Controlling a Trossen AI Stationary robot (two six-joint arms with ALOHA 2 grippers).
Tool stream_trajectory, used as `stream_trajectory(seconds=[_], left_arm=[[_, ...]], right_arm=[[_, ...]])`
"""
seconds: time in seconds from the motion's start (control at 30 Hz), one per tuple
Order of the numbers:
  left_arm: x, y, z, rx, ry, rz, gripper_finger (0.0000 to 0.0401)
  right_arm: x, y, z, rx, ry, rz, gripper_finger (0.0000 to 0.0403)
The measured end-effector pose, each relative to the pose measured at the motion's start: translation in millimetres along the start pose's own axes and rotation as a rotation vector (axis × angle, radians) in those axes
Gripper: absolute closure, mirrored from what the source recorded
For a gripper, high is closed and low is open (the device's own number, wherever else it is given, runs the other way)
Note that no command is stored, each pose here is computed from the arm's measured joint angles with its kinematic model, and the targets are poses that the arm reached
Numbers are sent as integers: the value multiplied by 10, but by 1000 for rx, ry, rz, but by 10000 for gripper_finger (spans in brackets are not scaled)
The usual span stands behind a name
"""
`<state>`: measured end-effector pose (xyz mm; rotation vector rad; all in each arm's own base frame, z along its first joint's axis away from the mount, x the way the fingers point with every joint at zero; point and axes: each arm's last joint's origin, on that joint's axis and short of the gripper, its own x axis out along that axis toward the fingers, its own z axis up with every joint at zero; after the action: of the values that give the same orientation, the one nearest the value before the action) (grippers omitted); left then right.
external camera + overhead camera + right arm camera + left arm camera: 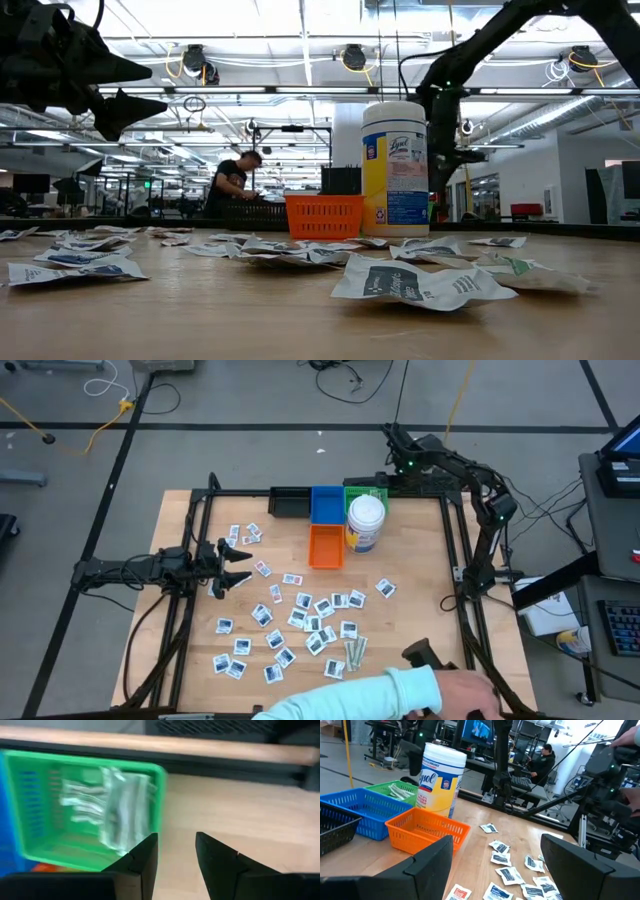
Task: Pick & Place First Aid Supplies
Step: Put the green bandage pack into the green bin
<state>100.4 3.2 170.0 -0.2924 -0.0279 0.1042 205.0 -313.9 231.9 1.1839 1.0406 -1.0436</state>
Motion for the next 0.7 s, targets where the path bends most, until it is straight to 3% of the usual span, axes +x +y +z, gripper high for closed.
stream_trajectory(seconds=[0.13, 0.3, 0.7], left_arm=[[0, 0, 0, 0, 0, 0, 95], [0, 0, 1, 0, 0, 0, 95], [0, 0, 0, 0, 0, 0, 95]], right_arm=[[-13, -127, -121, 15, 11, -75, 278], [-16, -314, -352, 40, 12, -78, 277], [-4, -660, -1185, 142, 27, -81, 284]])
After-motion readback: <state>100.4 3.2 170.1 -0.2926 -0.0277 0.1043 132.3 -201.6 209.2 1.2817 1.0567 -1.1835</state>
